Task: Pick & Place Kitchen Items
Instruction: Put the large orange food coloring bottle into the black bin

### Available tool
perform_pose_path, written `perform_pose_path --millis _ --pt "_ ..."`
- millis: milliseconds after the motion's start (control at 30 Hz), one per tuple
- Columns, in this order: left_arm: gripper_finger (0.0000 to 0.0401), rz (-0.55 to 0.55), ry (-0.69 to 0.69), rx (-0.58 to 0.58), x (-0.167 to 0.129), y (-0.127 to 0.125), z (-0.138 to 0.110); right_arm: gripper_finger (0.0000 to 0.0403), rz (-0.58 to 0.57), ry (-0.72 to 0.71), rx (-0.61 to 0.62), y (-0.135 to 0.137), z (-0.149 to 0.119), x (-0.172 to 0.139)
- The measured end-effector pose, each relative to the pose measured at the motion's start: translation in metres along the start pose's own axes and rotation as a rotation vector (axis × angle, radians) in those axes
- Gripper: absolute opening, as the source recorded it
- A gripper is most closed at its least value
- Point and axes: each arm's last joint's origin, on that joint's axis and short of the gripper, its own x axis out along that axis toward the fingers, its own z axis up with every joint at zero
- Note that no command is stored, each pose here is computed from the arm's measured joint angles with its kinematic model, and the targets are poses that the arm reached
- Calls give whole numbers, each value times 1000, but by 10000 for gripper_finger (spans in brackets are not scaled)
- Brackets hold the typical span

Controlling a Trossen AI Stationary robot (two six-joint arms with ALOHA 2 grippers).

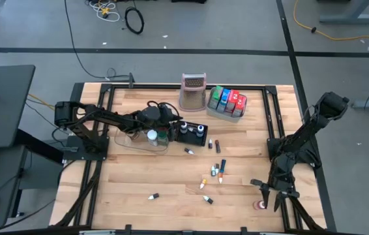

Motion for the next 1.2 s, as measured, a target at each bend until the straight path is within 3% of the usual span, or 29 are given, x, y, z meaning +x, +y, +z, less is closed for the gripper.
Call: perform_pose_path --millis 367,500,600,767,967,1200 --pt "123 0 0 0 0 0 0 168 -17 3 -36 -3 0 -1" --pt "123 -1 0 1 0 0 0 168 -167 101 -91 -7 -9 -2" --pt "123 -2 0 1 0 0 0 168 -253 122 -32 -11 -12 -1" --pt "123 -1 -2 1 0 0 0 168 -81 109 -10 -7 -16 3" --pt "123 -1 -1 1 0 0 0 168 -355 167 0 -15 -21 2" --pt "123 -1 -1 5 0 0 0 159 -321 161 7 -14 -21 3"
